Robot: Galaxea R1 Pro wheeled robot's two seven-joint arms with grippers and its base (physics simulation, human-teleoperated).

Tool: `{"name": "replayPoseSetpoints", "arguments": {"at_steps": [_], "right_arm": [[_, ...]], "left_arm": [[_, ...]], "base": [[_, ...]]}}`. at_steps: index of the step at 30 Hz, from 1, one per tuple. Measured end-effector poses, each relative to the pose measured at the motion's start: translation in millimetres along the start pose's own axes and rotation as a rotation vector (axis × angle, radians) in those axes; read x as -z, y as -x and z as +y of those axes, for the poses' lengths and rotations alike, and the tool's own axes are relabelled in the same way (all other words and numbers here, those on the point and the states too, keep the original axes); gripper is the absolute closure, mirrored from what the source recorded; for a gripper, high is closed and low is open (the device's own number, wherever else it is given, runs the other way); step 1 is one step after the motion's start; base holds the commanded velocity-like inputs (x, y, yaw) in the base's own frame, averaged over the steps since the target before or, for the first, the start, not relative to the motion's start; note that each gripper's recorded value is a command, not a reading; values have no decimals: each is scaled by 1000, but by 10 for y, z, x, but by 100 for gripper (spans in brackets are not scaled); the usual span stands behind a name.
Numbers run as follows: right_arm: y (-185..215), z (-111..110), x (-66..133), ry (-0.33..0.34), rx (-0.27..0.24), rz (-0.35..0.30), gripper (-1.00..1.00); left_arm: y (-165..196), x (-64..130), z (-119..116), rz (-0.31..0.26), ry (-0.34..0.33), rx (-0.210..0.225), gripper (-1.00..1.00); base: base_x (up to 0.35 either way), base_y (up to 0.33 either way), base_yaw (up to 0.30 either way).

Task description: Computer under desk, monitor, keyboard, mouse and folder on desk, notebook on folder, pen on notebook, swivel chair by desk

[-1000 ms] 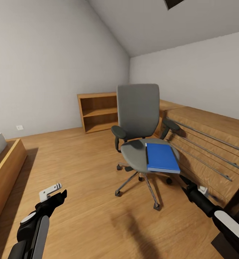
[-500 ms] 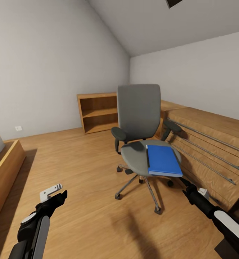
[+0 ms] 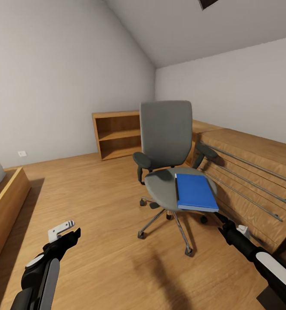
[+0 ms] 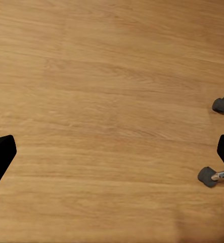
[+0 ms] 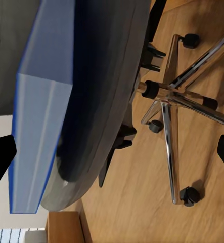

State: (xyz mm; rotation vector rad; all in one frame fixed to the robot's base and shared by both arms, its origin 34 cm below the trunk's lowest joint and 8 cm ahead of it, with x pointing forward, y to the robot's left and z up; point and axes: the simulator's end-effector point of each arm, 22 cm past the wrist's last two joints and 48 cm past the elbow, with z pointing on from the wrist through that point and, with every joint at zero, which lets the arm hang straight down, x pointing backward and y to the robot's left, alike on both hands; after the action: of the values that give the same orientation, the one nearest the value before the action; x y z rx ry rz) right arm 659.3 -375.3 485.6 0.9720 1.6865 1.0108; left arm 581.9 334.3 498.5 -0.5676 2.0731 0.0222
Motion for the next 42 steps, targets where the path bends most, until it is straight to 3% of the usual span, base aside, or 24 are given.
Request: {"name": "replayPoseSetpoints", "arguments": {"at_steps": [9,42], "right_arm": [[59,186,45,31,8,-11,-100],[58,185,45,31,8,-11,-100]], "left_arm": [[137,94,-38,-29,-13,8,-100],[116,86,-39,-24,-14,8,-100]], "base": [[0,0,0],[50,14,0]]}}
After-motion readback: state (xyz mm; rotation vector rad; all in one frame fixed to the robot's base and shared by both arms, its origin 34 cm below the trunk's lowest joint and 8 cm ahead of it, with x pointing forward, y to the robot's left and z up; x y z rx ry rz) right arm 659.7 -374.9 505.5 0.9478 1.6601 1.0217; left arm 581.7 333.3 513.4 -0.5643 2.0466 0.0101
